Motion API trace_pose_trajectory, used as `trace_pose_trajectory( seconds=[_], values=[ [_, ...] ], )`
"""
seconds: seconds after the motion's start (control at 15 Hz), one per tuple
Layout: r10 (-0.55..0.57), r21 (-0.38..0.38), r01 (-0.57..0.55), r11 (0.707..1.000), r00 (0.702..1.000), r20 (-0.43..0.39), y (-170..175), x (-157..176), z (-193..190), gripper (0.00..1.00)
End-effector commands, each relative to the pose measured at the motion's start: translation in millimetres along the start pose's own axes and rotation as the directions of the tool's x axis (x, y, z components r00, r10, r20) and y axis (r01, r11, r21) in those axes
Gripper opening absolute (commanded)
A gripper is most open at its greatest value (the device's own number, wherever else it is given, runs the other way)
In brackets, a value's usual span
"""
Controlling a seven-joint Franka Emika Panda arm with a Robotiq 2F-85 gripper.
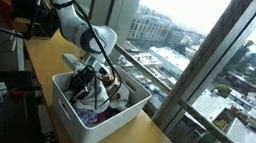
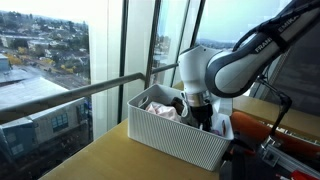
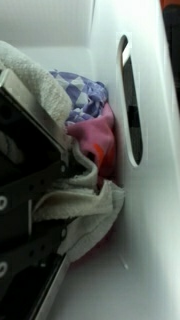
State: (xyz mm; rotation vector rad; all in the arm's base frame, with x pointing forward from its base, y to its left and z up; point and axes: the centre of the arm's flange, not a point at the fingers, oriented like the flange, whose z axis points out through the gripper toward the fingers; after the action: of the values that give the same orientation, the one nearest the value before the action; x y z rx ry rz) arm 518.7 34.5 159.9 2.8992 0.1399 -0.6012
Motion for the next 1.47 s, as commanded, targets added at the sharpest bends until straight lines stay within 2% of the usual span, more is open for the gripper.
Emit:
trace_pose_trajectory(
  seconds=[0.0, 0.27, 0.33, 0.6, 0.8, 1.0, 1.07, 1.4],
  values=[
    [-0.017, 0.009, 0.018, 1.000, 0.998, -0.055, -8, 1, -41, 0.67],
    [-0.030, -0.042, 0.024, 0.999, 0.988, -0.149, -6, -15, -121, 0.97],
    [-0.036, -0.052, 0.027, 0.998, 0.985, -0.170, -7, -18, -139, 1.00],
    [-0.056, -0.083, 0.036, 0.996, 0.965, -0.255, -12, -30, -208, 1.00],
    [-0.088, -0.063, 0.071, 0.995, 0.943, -0.321, -27, -27, -233, 1.00],
    [-0.107, 0.038, 0.131, 0.991, 0.920, -0.378, -55, -13, -239, 1.00],
    [-0.086, -0.008, 0.089, 0.996, 0.931, -0.356, -42, -27, -235, 1.00],
    [-0.095, 0.020, 0.110, 0.994, 0.926, -0.366, -55, -19, -233, 1.00]
  ],
)
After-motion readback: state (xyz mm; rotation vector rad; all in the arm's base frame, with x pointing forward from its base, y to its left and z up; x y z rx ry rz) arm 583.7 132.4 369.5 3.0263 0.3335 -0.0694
